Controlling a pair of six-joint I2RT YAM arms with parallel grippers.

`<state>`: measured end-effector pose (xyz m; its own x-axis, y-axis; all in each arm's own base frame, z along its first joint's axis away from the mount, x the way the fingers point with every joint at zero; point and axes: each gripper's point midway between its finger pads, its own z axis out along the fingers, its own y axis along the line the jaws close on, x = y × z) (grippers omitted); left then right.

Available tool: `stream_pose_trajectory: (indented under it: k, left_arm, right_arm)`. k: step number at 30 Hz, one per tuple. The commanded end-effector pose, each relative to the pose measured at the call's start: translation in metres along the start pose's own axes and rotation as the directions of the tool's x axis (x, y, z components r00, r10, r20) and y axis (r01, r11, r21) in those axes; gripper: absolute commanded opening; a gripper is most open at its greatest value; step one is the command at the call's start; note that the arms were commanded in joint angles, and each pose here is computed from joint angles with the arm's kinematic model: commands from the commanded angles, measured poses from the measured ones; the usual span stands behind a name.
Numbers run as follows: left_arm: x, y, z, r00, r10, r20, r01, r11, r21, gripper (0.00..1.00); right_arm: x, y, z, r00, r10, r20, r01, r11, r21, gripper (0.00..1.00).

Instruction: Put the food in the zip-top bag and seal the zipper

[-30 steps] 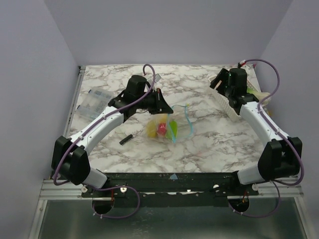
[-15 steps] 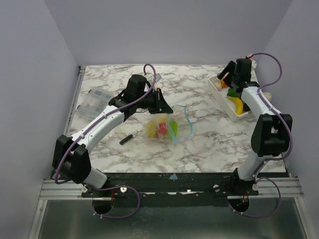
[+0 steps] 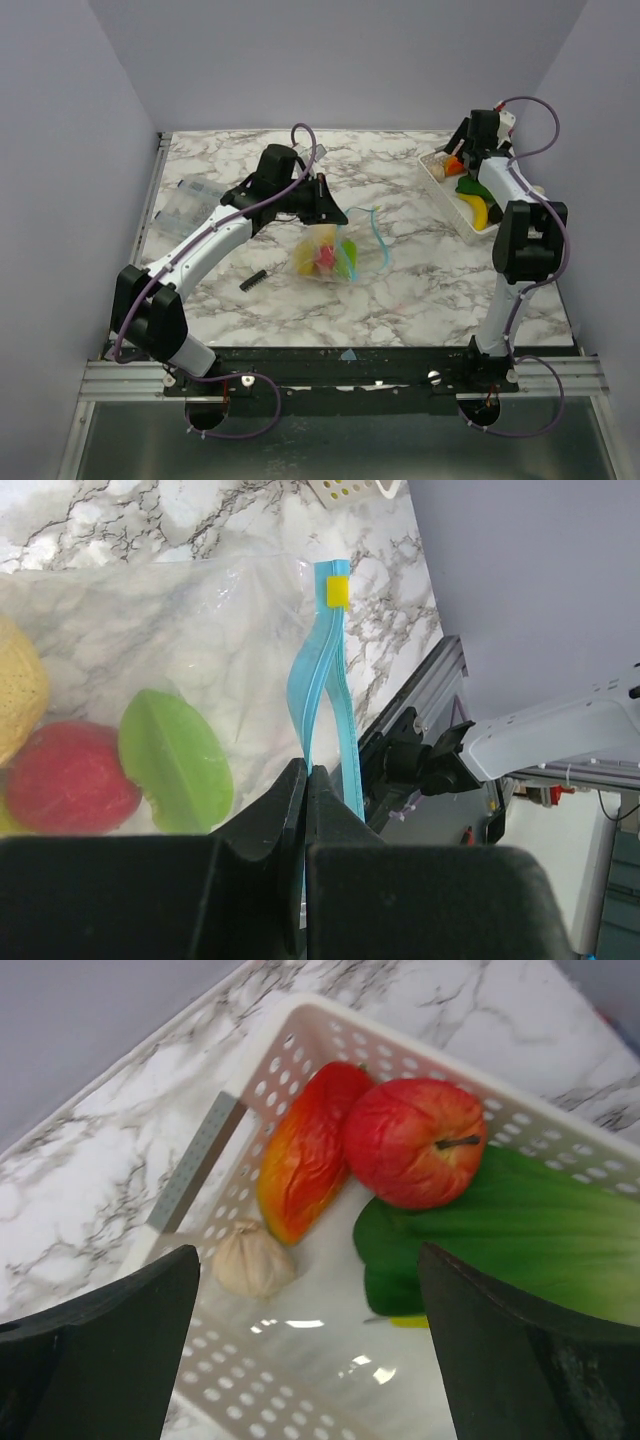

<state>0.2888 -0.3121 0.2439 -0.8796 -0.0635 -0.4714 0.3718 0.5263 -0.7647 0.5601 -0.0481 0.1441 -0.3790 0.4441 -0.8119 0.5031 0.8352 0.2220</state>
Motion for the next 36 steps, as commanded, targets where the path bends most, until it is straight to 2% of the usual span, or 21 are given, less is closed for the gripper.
stream_pose_trajectory:
  k: [1,9,16,19,24,33,36]
  left_arm:
    - [-0.009,0.001,0.002,1.000,0.016,0.008,-0.016,1.000,-0.008,0.00]
    - [-0.013,0.009,0.002,0.999,0.052,0.005,-0.052,0.997,-0.061,0.00]
    - [-0.010,0.016,0.012,0.999,0.030,-0.018,-0.031,0.998,-0.054,0.00]
    - [-0.008,0.016,0.015,0.999,0.022,-0.032,-0.023,0.999,-0.037,0.00]
    - [-0.007,0.016,0.014,0.999,0.022,-0.033,-0.023,0.999,-0.041,0.00]
    - [-0.004,0.013,0.011,0.999,0.030,-0.037,-0.031,0.999,-0.035,0.00]
    - [-0.006,0.014,0.010,0.999,0.039,-0.029,-0.040,0.998,-0.044,0.00]
  right_arm:
    - [-0.019,-0.031,0.017,0.988,-0.141,0.057,0.129,0.977,0.172,0.94]
    - [-0.018,-0.039,0.057,0.981,-0.188,0.047,0.172,0.958,0.227,0.97]
    - [-0.013,-0.052,0.069,0.982,-0.186,0.030,0.171,0.949,0.266,0.97]
    - [-0.005,-0.062,0.072,0.982,-0.189,0.015,0.176,0.939,0.296,0.94]
    - [0.007,-0.064,0.077,0.980,-0.198,-0.010,0.193,0.944,0.266,0.80]
    - [0.017,-0.066,0.084,0.975,-0.219,-0.035,0.221,0.941,0.258,0.80]
    - [0.016,-0.064,0.086,0.973,-0.228,-0.035,0.230,0.942,0.246,0.70]
